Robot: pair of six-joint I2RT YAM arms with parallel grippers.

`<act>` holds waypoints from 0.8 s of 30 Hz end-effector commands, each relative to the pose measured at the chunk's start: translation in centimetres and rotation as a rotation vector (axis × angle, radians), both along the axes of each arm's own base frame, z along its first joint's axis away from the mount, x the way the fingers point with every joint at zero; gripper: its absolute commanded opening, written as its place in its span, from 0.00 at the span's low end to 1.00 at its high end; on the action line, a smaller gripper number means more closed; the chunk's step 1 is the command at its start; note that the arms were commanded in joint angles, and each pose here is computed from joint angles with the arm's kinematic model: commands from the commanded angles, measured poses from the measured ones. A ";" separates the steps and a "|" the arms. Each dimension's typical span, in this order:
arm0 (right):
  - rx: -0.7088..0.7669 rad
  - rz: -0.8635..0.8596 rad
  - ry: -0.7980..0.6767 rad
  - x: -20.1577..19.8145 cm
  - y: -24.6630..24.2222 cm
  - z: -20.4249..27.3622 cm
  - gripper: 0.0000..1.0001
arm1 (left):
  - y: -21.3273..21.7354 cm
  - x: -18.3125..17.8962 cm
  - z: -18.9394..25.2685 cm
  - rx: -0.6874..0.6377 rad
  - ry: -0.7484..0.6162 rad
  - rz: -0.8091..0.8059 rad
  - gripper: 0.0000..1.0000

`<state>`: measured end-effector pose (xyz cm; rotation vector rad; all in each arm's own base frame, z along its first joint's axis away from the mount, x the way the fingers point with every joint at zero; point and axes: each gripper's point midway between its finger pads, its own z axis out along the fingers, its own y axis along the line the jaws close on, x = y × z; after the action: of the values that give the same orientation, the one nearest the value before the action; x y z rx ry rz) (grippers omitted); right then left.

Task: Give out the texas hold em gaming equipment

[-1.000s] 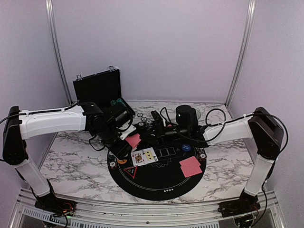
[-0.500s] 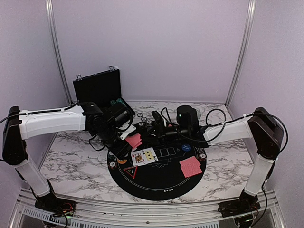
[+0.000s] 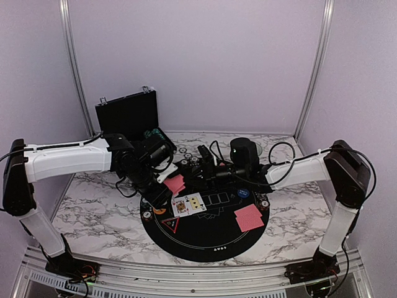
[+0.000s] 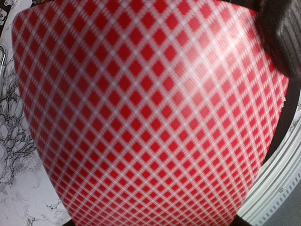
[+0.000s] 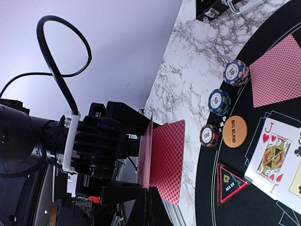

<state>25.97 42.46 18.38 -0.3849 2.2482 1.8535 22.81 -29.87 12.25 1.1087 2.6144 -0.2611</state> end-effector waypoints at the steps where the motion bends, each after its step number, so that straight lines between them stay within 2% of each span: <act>1: 0.067 0.025 -0.043 -0.2 0.6 3.0 0.00 | 0.0 0.2 1.2 -0.033 -0.040 -0.001 0.50; 9: 0.116 0.030 -0.026 -0.3 0.5 4.0 0.00 | 0.1 0.1 1.2 -0.038 -0.045 -0.001 0.50; 24: 0.119 -0.013 -0.029 0.9 -1.4 4.3 0.00 | 0.3 0.2 1.2 -0.040 -0.047 0.003 0.50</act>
<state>26.52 42.15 20.38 -0.3570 2.1809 1.9436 22.72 -29.75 12.38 1.1026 2.6008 -0.2712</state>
